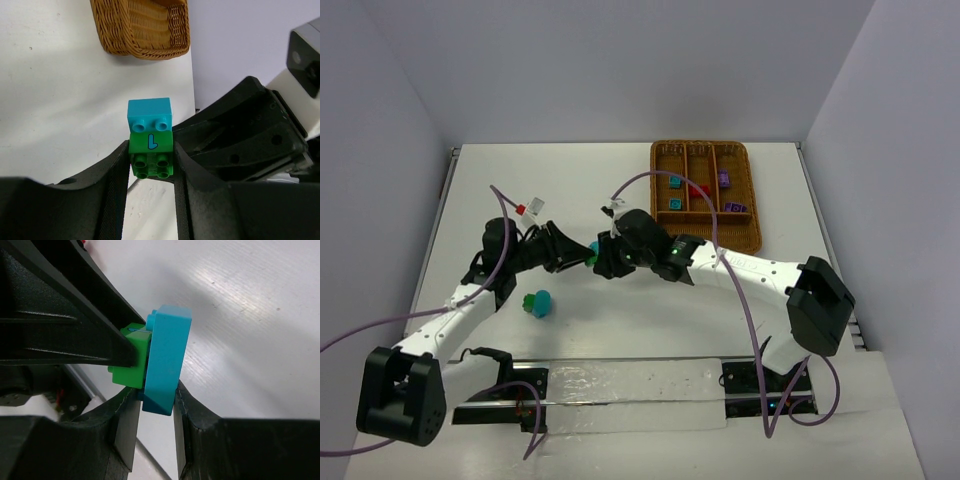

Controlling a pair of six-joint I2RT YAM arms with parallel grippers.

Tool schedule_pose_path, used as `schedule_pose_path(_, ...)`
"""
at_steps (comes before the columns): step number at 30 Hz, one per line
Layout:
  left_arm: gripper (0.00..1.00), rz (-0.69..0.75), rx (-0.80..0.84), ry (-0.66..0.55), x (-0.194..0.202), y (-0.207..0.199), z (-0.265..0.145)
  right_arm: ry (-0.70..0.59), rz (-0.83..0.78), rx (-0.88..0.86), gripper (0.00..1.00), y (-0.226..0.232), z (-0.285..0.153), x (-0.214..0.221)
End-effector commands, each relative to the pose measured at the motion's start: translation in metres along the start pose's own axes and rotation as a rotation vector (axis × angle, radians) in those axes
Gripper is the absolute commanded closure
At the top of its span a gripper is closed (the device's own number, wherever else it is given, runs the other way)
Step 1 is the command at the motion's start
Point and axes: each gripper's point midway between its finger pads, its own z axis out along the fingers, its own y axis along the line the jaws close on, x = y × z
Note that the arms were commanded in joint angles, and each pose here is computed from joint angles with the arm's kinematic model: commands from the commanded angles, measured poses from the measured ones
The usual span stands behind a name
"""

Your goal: Sort the legos into containers by color

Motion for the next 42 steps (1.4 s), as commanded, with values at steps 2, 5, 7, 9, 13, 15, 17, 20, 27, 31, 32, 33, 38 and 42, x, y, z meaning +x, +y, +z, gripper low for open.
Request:
schedule_pose_path(2, 1.00, 0.075, 0.072, 0.004, 0.004, -0.019, -0.014, -0.088, 0.112, -0.105, 1.00, -0.011, -0.016, -0.022)
schedule_pose_path(5, 1.00, 0.076, 0.066, 0.002, 0.004, -0.017, -0.016, -0.087, 0.111, -0.102, 1.00, -0.015, -0.016, -0.022)
schedule_pose_path(7, 1.00, 0.075, 0.059, -0.005, 0.002, -0.015, -0.016, -0.089, 0.108, -0.093, 1.00, -0.017, -0.016, -0.023)
schedule_pose_path(9, 1.00, 0.070, 0.046, -0.021, -0.002, -0.014, -0.017, -0.100, 0.100, -0.066, 1.00, -0.020, -0.017, -0.026)
schedule_pose_path(13, 1.00, 0.057, -0.069, -0.095, -0.019, -0.006, -0.021, -0.144, 0.138, 0.184, 1.00, -0.064, -0.025, -0.049)
schedule_pose_path(15, 1.00, 0.061, -0.144, -0.156, -0.030, 0.001, -0.025, -0.187, 0.170, 0.304, 1.00, -0.092, -0.030, -0.062)
schedule_pose_path(17, 1.00, 0.078, -0.183, -0.193, -0.039, -0.002, -0.032, -0.199, 0.205, 0.380, 1.00, -0.117, -0.032, -0.074)
schedule_pose_path(20, 1.00, 0.103, -0.206, -0.223, -0.046, -0.011, -0.039, -0.193, 0.242, 0.492, 1.00, -0.153, -0.032, -0.084)
schedule_pose_path(27, 1.00, 0.136, -0.163, -0.209, -0.053, -0.035, -0.041, -0.178, 0.303, 0.643, 1.00, -0.224, -0.021, -0.113)
schedule_pose_path(31, 1.00, 0.151, -0.159, -0.205, -0.053, -0.040, -0.042, -0.147, 0.320, 0.704, 1.00, -0.260, -0.009, -0.120)
schedule_pose_path(32, 1.00, 0.154, -0.159, -0.206, -0.053, -0.041, -0.042, -0.161, 0.318, 0.707, 1.00, -0.263, -0.008, -0.130)
schedule_pose_path(33, 1.00, 0.155, -0.157, -0.206, -0.052, -0.041, -0.042, -0.155, 0.319, 0.722, 1.00, -0.269, -0.006, -0.131)
schedule_pose_path(38, 1.00, 0.153, -0.152, -0.198, -0.048, -0.041, -0.042, -0.143, 0.335, 0.761, 0.96, -0.293, 0.005, -0.136)
schedule_pose_path(42, 1.00, 0.157, -0.147, -0.185, -0.044, -0.045, -0.040, -0.148, 0.335, 0.761, 0.50, -0.299, 0.011, -0.144)
